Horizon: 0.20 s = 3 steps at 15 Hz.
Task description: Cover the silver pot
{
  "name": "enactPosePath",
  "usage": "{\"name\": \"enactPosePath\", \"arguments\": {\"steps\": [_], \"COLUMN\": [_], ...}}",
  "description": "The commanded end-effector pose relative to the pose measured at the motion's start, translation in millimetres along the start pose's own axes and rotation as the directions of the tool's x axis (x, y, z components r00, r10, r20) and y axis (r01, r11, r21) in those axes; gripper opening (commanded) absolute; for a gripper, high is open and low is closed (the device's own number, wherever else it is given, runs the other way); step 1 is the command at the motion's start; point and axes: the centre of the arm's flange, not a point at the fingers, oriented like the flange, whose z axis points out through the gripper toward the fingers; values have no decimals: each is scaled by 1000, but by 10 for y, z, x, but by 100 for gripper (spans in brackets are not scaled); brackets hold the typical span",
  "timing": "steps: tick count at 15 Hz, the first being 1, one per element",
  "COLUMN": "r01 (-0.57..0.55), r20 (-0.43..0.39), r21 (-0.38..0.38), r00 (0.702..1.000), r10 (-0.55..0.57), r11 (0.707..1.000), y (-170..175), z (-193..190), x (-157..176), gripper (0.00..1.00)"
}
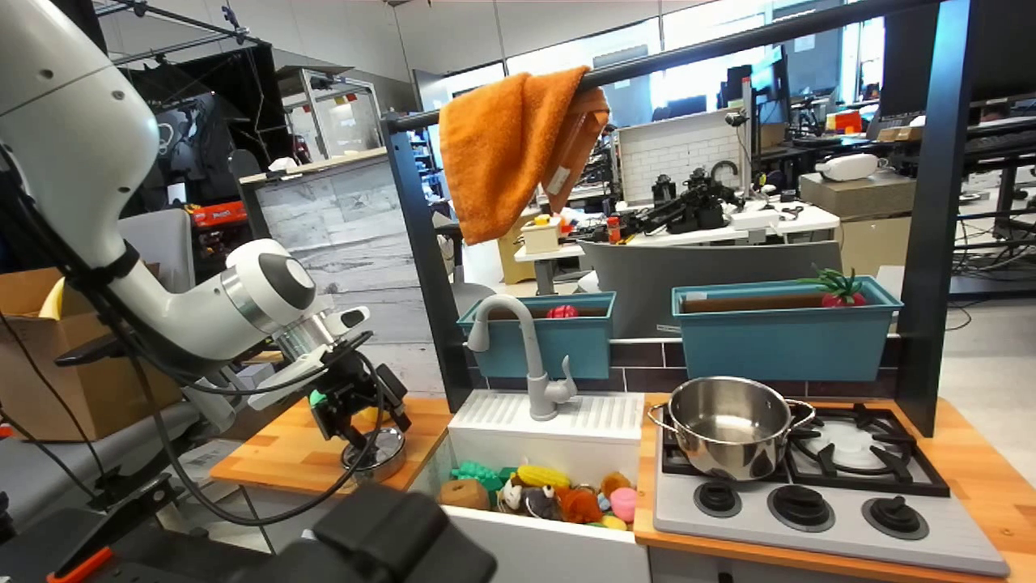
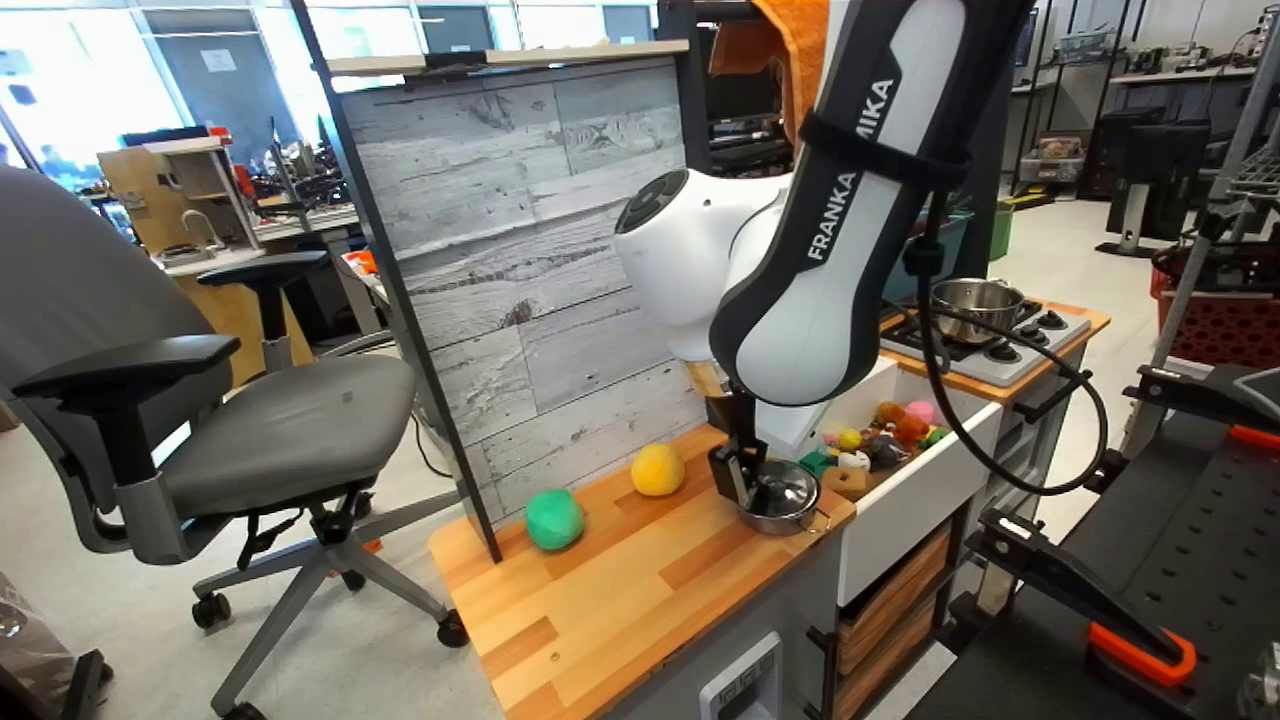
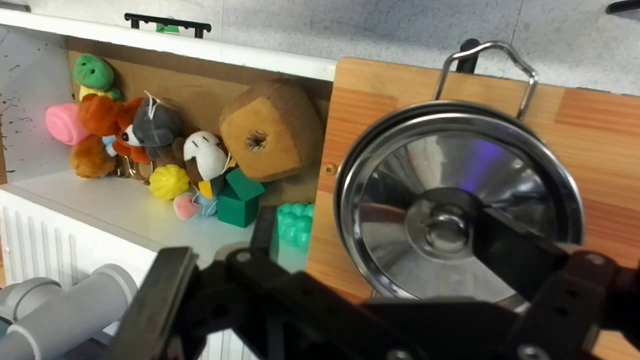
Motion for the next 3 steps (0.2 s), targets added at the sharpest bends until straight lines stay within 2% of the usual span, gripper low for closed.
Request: {"name": "enactPosePath", "arguments": {"steps": [1, 2, 3], "r01": [-23, -31, -10], "r20": [11, 23, 0], "r21": [-2, 19, 2], "r00": [1000, 999, 1000], "r10": [23, 31, 10], "r11": [1000, 999, 1000], "y": [4, 24, -1], "z": [-166, -222, -52], "x": [-88, -121, -7], "gripper": [100, 100, 100]}}
